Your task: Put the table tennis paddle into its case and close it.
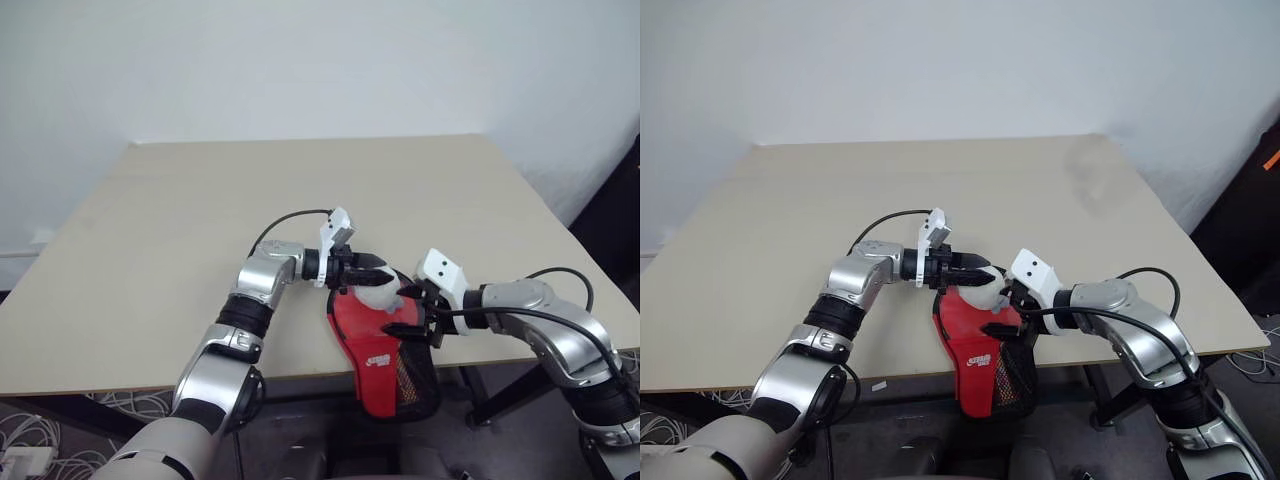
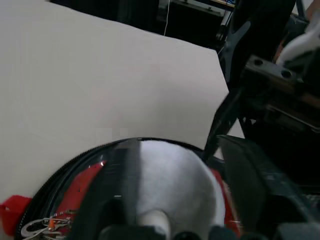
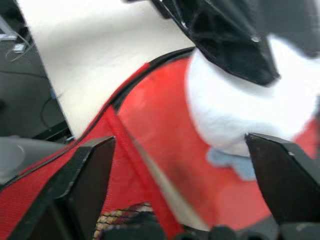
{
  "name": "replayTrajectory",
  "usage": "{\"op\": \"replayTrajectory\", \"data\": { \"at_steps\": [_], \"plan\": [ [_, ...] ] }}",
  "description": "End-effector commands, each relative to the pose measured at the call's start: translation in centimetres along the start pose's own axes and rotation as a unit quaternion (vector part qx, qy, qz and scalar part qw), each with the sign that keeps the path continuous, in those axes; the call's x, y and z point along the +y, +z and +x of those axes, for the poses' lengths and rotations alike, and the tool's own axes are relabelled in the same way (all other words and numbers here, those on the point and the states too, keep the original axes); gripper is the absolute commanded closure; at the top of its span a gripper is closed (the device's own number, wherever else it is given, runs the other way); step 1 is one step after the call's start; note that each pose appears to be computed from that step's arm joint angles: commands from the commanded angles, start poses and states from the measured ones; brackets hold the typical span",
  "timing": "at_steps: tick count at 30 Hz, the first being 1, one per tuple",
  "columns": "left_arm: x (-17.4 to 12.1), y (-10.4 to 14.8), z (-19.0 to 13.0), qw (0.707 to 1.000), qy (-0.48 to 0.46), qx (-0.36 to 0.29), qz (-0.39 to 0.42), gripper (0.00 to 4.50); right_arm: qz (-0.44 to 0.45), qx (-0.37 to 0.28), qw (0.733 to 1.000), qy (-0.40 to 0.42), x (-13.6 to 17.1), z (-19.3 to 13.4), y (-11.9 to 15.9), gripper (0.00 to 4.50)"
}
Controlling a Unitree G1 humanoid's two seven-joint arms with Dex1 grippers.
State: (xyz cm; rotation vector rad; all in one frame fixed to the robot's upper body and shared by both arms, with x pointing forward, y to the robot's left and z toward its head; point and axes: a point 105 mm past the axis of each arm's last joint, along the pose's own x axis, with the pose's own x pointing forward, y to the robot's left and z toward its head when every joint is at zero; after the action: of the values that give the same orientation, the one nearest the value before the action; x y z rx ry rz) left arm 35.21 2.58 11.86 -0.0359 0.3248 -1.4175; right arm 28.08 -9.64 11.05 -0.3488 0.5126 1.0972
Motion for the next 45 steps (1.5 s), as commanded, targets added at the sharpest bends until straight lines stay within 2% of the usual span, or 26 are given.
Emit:
{"op": "replayTrajectory", "data": {
  "at_steps": [1,3,11,17,25,31,38,44,45],
  "plan": [
    [-0.6,2.9,-0.8,0.999,0.000,-0.034,0.034,3.53,-0.026,-0.019,0.999,-0.016,-1.2,-1.0,1.5,0.00],
    [-0.7,3.4,-1.1,0.998,0.003,-0.039,0.040,4.24,-0.029,-0.020,0.999,-0.030,-1.9,-0.9,1.6,0.00],
    [-0.7,3.8,-3.3,0.996,0.041,-0.061,0.044,4.24,-0.015,-0.024,0.996,-0.085,-5.1,1.0,1.4,0.00],
    [-2.9,1.9,-4.6,0.998,0.031,-0.049,0.028,4.24,-0.011,-0.029,0.996,-0.078,-5.3,2.6,2.0,0.00],
    [-5.5,-0.3,-7.4,0.998,0.048,-0.030,0.003,4.24,-0.049,-0.022,0.999,0.003,-2.4,2.9,2.5,0.00],
    [-5.6,-1.7,-8.6,0.996,0.081,-0.022,-0.013,4.24,-0.066,-0.021,0.997,0.013,-2.4,3.3,3.3,0.00],
    [-5.8,-6.0,-8.8,0.994,0.090,0.044,-0.033,4.24,-0.058,-0.032,0.997,-0.041,-4.9,4.9,4.2,0.00],
    [-5.0,-7.5,-8.3,0.991,0.118,0.069,0.009,4.24,-0.028,-0.030,0.998,-0.057,-5.8,5.8,4.1,0.00],
    [-4.8,-7.5,-8.0,0.990,0.119,0.070,0.018,4.27,-0.026,-0.028,0.998,-0.058,-5.9,6.0,4.0,0.37]
  ]
}}
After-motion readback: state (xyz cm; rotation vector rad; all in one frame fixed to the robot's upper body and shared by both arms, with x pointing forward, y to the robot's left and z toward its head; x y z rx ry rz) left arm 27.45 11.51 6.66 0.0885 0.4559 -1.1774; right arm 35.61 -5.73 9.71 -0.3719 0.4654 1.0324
